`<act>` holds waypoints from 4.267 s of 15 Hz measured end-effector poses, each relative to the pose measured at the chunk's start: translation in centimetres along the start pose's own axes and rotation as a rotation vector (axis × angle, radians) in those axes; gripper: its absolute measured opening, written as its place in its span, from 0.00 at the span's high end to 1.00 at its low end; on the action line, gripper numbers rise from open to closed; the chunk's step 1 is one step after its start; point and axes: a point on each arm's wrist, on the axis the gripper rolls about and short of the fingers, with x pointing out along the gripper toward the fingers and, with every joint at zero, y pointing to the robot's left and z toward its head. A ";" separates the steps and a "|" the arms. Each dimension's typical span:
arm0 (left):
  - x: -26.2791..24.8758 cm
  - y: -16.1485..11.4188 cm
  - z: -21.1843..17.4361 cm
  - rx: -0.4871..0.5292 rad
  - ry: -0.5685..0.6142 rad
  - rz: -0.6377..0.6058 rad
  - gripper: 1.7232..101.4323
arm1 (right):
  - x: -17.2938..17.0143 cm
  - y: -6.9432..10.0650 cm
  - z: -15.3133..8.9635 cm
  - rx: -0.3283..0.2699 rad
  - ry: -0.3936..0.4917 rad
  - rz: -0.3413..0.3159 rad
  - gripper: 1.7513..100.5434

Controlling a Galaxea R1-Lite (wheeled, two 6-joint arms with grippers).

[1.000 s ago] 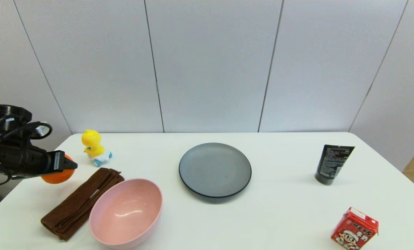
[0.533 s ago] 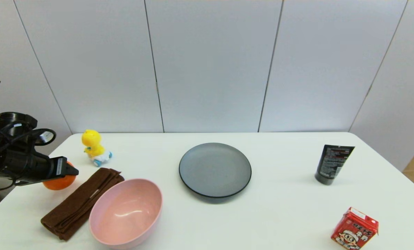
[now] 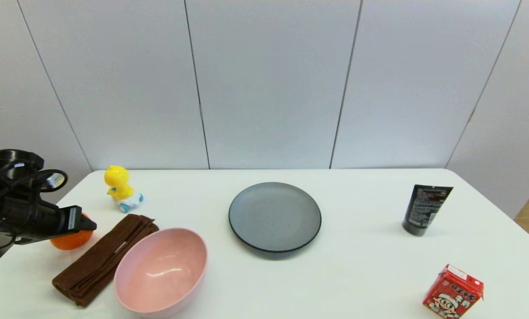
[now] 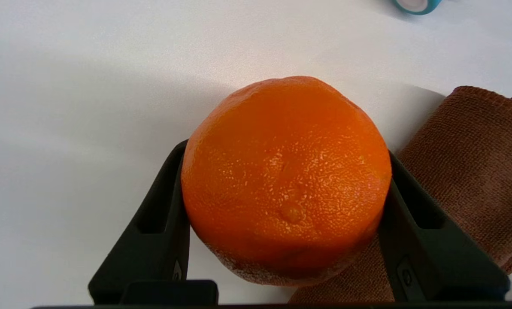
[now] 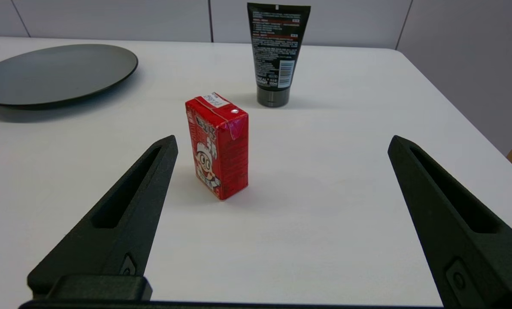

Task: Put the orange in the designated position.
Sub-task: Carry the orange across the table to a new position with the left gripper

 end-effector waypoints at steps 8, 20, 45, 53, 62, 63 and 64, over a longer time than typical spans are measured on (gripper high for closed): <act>0.0 0.0 0.0 -0.001 -0.005 0.000 0.34 | 0.0 0.0 0.0 0.000 0.000 0.000 0.03; 0.4 -0.4 -0.5 0.007 0.019 -0.012 0.34 | 0.0 0.0 0.0 0.000 0.000 0.000 0.03; 0.5 -0.7 -0.6 0.012 0.029 -0.020 0.34 | 0.0 0.0 0.0 0.000 0.000 0.000 0.03; 0.5 -0.7 -0.6 0.012 0.027 -0.020 0.34 | 0.0 0.0 0.0 0.000 0.000 0.000 0.03; 0.2 -0.8 -0.4 0.014 0.013 -0.020 0.34 | 0.0 0.0 0.0 0.000 0.000 0.000 0.03; 0.2 -0.8 -0.4 0.014 0.013 -0.020 0.34 | 0.0 0.0 0.0 0.000 0.000 0.000 0.03; 0.2 -0.8 -0.5 0.013 0.014 -0.021 0.30 | 0.0 0.0 0.0 0.000 0.000 0.000 0.03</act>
